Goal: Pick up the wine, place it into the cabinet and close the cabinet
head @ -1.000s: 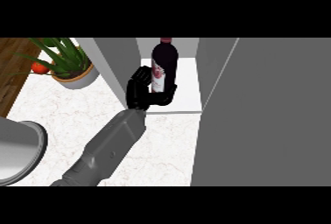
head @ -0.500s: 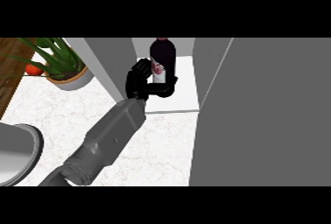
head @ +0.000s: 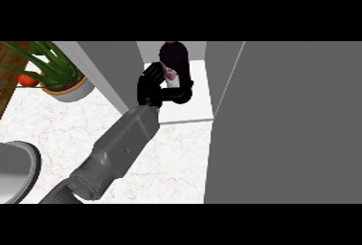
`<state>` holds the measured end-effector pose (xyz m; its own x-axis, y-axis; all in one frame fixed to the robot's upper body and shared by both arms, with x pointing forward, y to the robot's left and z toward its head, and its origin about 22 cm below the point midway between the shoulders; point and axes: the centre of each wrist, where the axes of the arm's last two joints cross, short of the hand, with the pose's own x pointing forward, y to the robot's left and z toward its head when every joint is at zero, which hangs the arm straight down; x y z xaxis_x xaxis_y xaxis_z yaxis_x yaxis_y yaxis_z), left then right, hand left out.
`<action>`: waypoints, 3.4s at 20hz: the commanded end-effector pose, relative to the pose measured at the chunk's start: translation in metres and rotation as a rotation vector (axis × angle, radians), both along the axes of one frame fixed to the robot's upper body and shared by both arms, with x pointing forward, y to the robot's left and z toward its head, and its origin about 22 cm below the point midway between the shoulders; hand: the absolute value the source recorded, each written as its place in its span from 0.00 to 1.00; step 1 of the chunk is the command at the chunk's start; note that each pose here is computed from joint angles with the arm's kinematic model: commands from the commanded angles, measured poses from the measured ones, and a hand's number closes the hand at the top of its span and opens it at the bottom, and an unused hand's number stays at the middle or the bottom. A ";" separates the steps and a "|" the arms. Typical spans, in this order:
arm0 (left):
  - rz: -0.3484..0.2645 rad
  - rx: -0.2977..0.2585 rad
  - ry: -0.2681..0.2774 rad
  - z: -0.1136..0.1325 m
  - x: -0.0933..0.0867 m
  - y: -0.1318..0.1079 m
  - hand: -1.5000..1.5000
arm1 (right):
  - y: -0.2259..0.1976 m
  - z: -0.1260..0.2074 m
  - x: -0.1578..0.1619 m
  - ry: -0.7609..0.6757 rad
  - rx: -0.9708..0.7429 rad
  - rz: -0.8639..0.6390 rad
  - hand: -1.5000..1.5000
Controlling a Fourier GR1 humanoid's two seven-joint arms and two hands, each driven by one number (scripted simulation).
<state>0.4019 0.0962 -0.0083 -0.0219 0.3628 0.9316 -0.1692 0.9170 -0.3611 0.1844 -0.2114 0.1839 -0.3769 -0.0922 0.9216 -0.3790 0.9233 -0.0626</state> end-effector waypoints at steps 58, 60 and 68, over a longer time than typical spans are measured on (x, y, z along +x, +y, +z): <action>-0.010 0.049 -0.197 0.020 -0.029 -0.063 0.00 | 0.010 -0.002 -0.002 0.019 -0.004 0.045 0.00; -0.029 0.044 -0.199 0.020 -0.021 -0.056 0.00 | -0.004 -0.005 -0.006 0.022 -0.004 0.032 0.00; -0.072 0.045 -0.236 0.007 -0.047 -0.069 0.00 | 0.007 -0.008 0.008 0.020 -0.015 0.023 0.00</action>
<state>0.3616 0.0334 -0.0009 -0.1929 0.3318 0.9234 -0.0394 0.9377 -0.3452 0.1848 -0.2035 0.1789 -0.3567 -0.1014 0.9287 -0.3962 0.9167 -0.0521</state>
